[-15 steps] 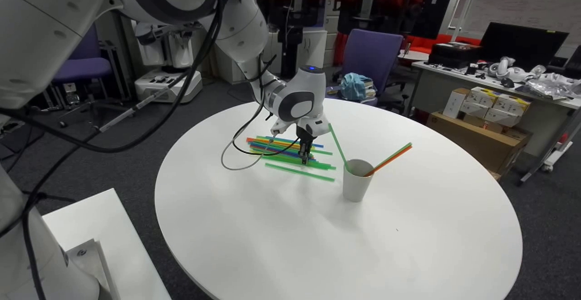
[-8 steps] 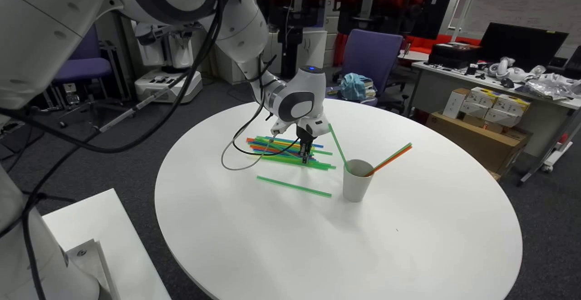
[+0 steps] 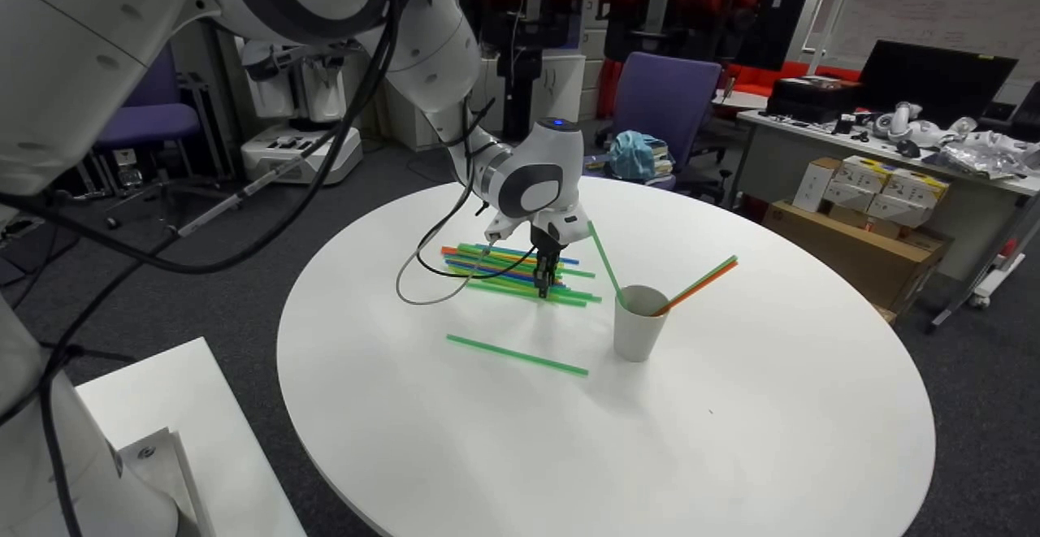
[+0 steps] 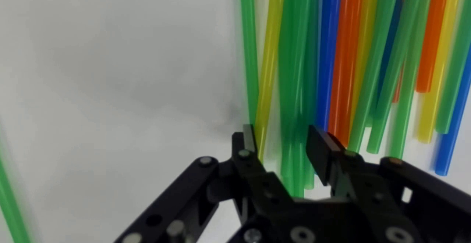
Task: Put one straw in the cup
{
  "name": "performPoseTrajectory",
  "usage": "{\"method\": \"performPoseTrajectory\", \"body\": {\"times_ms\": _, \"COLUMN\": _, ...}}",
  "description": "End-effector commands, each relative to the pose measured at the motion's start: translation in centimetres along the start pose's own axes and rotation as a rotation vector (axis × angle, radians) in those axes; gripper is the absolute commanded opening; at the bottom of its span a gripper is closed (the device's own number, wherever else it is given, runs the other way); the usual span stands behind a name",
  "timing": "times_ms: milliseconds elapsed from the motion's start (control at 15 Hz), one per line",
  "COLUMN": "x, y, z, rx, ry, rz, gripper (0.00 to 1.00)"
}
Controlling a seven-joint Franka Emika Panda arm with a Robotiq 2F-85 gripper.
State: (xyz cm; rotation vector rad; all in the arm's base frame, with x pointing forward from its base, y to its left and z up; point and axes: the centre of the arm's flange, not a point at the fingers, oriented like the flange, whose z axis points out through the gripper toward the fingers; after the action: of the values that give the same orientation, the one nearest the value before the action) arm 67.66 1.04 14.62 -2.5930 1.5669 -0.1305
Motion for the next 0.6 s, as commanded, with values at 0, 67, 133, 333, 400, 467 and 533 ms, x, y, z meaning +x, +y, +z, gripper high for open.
{"method": "performPoseTrajectory", "body": {"times_ms": 0, "x": 0.7, "y": -0.2, "z": -0.4, "rx": 0.011, "ry": -0.008, "rz": -0.006, "gripper": 0.77}}
{"method": "performPoseTrajectory", "body": {"times_ms": 67, "x": 0.6, "y": -0.2, "z": -0.7, "rx": 0.009, "ry": -0.012, "rz": -0.006, "gripper": 0.85}}
{"method": "performPoseTrajectory", "body": {"times_ms": 133, "x": 0.5, "y": -0.1, "z": -1.2, "rx": 0.016, "ry": -0.010, "rz": -0.011, "gripper": 0.92}}
{"method": "performPoseTrajectory", "body": {"times_ms": 333, "x": -0.1, "y": 0.5, "z": -3.3, "rx": 0.020, "ry": 0.008, "rz": -0.015, "gripper": 1.00}}
{"method": "performPoseTrajectory", "body": {"times_ms": 400, "x": -0.3, "y": 1.1, "z": -4.1, "rx": 0.006, "ry": 0.015, "rz": -0.017, "gripper": 1.00}}
{"method": "performPoseTrajectory", "body": {"times_ms": 467, "x": -0.4, "y": 2.0, "z": -4.7, "rx": -0.009, "ry": 0.015, "rz": -0.023, "gripper": 1.00}}
{"method": "performPoseTrajectory", "body": {"times_ms": 533, "x": -0.5, "y": 3.1, "z": -5.4, "rx": -0.025, "ry": 0.012, "rz": -0.027, "gripper": 1.00}}
